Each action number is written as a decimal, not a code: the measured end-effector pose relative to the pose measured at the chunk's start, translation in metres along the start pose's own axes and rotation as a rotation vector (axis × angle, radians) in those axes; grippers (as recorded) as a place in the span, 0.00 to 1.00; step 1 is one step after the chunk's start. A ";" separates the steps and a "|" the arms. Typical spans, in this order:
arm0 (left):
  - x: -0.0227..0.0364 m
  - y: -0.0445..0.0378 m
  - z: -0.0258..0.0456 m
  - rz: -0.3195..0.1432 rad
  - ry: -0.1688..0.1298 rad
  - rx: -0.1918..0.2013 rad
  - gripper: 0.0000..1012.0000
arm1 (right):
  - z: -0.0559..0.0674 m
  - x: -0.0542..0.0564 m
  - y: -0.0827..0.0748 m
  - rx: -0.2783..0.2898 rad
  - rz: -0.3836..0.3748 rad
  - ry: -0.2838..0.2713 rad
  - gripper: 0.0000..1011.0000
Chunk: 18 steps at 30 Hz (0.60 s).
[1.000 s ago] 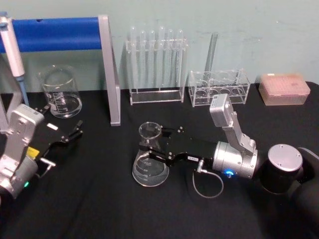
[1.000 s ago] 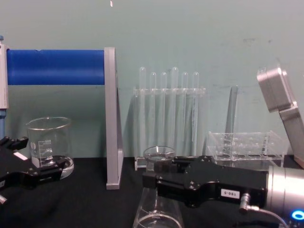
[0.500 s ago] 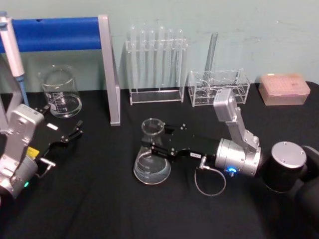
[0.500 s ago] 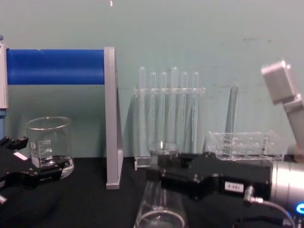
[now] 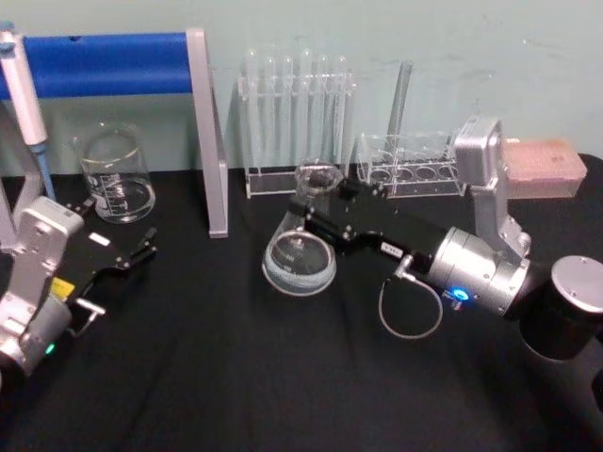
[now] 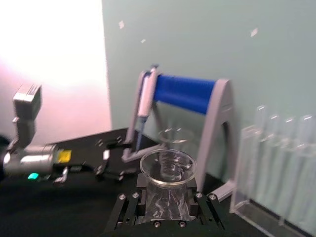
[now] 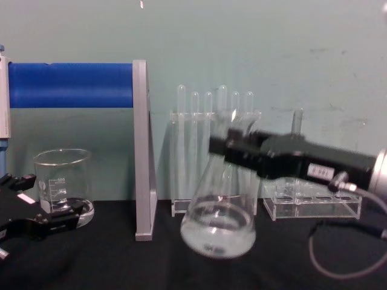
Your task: Grasp the erlenmeyer flask with one hand, shake it three times, then place it back.
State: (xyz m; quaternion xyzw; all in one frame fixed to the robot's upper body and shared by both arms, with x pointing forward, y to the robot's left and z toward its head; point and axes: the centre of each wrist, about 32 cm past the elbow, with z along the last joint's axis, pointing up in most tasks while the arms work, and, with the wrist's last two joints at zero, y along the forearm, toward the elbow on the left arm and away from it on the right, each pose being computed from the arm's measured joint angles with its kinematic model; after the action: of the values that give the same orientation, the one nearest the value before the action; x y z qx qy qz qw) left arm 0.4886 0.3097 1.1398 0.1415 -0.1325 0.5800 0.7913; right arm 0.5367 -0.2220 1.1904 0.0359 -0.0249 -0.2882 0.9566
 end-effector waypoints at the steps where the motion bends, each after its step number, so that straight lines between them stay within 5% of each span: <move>1: 0.0000 0.0000 0.0000 0.000 0.000 0.000 0.99 | 0.000 0.000 0.000 0.000 0.000 0.000 0.44; 10: 0.0000 0.0000 0.0000 0.000 0.000 0.000 0.99 | 0.024 -0.021 -0.014 0.050 -0.184 -0.028 0.44; 18: 0.0000 0.0000 0.0000 0.000 0.000 0.000 0.99 | 0.027 -0.030 -0.019 0.030 -0.306 -0.070 0.44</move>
State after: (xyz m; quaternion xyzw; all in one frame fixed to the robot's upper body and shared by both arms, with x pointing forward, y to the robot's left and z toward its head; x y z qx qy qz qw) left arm 0.4886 0.3097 1.1398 0.1415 -0.1325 0.5799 0.7913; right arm 0.4990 -0.2224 1.2145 0.0435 -0.0565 -0.4312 0.8995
